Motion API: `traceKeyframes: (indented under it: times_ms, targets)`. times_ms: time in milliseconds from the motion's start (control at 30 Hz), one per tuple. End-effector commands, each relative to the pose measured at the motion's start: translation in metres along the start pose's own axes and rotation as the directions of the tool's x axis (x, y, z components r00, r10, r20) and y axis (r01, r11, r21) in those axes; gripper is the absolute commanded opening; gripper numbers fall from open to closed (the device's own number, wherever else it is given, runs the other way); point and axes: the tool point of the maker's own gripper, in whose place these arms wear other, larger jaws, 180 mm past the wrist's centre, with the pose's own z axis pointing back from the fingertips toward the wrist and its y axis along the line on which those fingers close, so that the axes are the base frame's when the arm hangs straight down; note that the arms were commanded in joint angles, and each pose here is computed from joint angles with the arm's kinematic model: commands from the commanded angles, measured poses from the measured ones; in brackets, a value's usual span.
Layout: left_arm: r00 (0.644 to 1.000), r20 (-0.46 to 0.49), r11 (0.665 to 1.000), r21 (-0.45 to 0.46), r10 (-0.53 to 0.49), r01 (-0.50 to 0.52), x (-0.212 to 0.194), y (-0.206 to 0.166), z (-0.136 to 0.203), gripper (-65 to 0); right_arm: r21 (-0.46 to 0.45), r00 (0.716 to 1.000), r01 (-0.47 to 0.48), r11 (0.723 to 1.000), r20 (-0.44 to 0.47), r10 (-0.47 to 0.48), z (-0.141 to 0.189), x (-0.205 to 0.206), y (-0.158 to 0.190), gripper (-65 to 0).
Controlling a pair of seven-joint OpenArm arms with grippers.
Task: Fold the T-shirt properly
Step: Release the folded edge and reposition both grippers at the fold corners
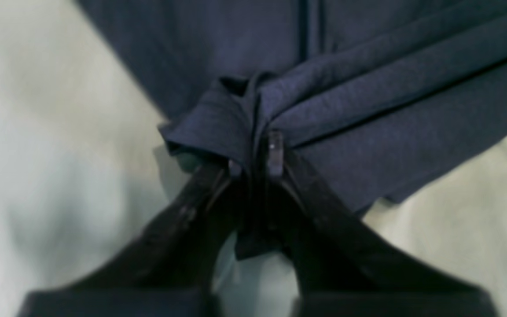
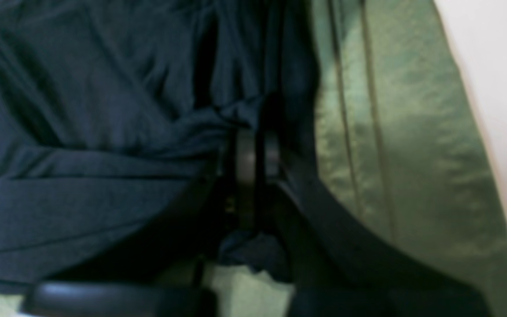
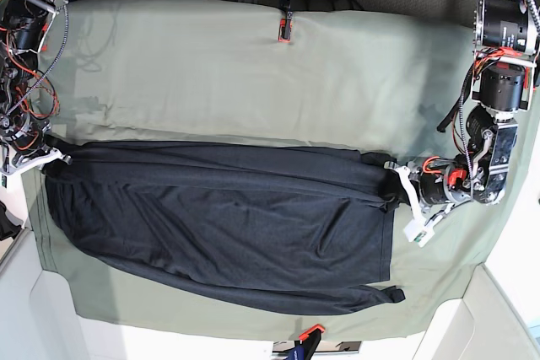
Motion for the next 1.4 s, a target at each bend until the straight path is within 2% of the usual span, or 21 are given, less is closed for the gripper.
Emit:
traceKeyframes:
  times_ms: [0, 67, 100, 167, 200, 233, 300, 367, 500, 600, 767, 933, 1100, 1233, 1367]
  targets:
    - [0.998, 0.059, 1.0, 0.015, -0.008, 0.007, 0.024, 0.009, 0.008, -48.6, 0.001, 0.998, -0.015, 1.0, 0.065, 0.014, 0.004, 0.027, -0.001, -65.0]
    - [0.998, 0.058, 1.0, 0.009, -0.002, 0.001, 0.023, 0.007, 0.006, -31.4, 0.006, 0.998, -0.015, 1.0, 0.063, 0.015, 0.003, 0.025, 0.001, -62.8]
    - [0.999, 0.052, 1.0, 0.008, 0.001, -0.001, 0.022, 0.007, 0.005, -26.1, 0.008, 0.998, -0.015, 1.0, 0.062, 0.014, 0.003, 0.025, 0.001, -53.7]
    - [1.0, 0.031, 1.0, 0.005, 0.003, -0.004, 0.019, 0.006, 0.005, -24.5, 0.022, 0.998, -0.026, 0.999, 0.061, 0.025, 0.003, 0.024, 0.004, -38.4]
    - [1.0, 0.011, 1.0, -0.004, 0.014, -0.014, 0.017, 0.005, 0.005, -24.5, 0.03, 0.998, -0.02, 0.999, 0.061, 0.018, 0.003, 0.024, 0.005, -32.6]
    - [0.999, -0.013, 0.999, -0.026, 0.037, -0.037, 0.015, 0.001, 0.007, -24.6, 0.038, 0.998, -0.013, 0.999, 0.061, 0.01, 0.004, 0.025, 0.006, -29.5]
    - [0.994, 0.0, 0.987, -0.115, 0.113, -0.112, 0.023, -0.011, 0.016, -24.7, 0.077, 0.998, -0.009, 0.997, 0.067, 0.004, 0.006, 0.028, 0.011, -29.0]
    - [0.987, 0.068, 0.973, -0.188, 0.146, -0.132, 0.045, -0.019, 0.033, -24.7, 0.107, 0.996, 0.012, 0.994, 0.082, -0.021, 0.012, 0.033, 0.014, -29.0]
    - [0.996, 0.074, 0.986, -0.16, 0.055, -0.042, 0.05, -0.015, 0.06, -24.7, 0.111, 0.991, -0.002, 0.994, 0.13, -0.013, 0.034, 0.035, 0.01, -29.0]
    - [0.998, 0.057, 0.988, -0.152, 0.035, -0.026, 0.037, -0.013, 0.07, -24.7, 0.092, 0.985, -0.028, 0.995, 0.171, 0.012, 0.052, 0.036, 0.007, -29.0]
    - [0.998, 0.034, 0.984, -0.173, 0.056, -0.049, 0.019, -0.023, 0.061, -24.7, 0.053, 0.983, -0.037, 0.998, 0.181, 0.027, 0.064, 0.038, -0.003, -29.0]
    - [0.999, -0.005, 0.992, -0.118, 0.034, -0.034, -0.011, -0.019, 0.049, -24.6, 0.034, 0.987, -0.006, 0.999, 0.164, 0.0, 0.058, 0.03, -0.01, -29.0]
    - [0.998, 0.033, 0.997, -0.051, 0.052, -0.05, -0.011, 0.003, 0.041, -24.6, 0.043, 0.988, 0.033, 0.999, 0.148, -0.039, 0.047, 0.024, -0.012, -29.0]
    - [0.994, 0.035, 0.992, -0.075, 0.105, -0.102, -0.009, -0.003, 0.026, -24.6, 0.055, 0.992, 0.055, 0.997, 0.107, -0.061, 0.034, 0.01, -0.011, -29.0]
    - [0.989, 0.039, 0.984, -0.109, 0.143, -0.138, -0.006, -0.015, 0.011, -24.6, 0.083, 0.998, 0.03, 0.996, 0.059, -0.035, 0.021, -0.006, 0.004, -29.0]
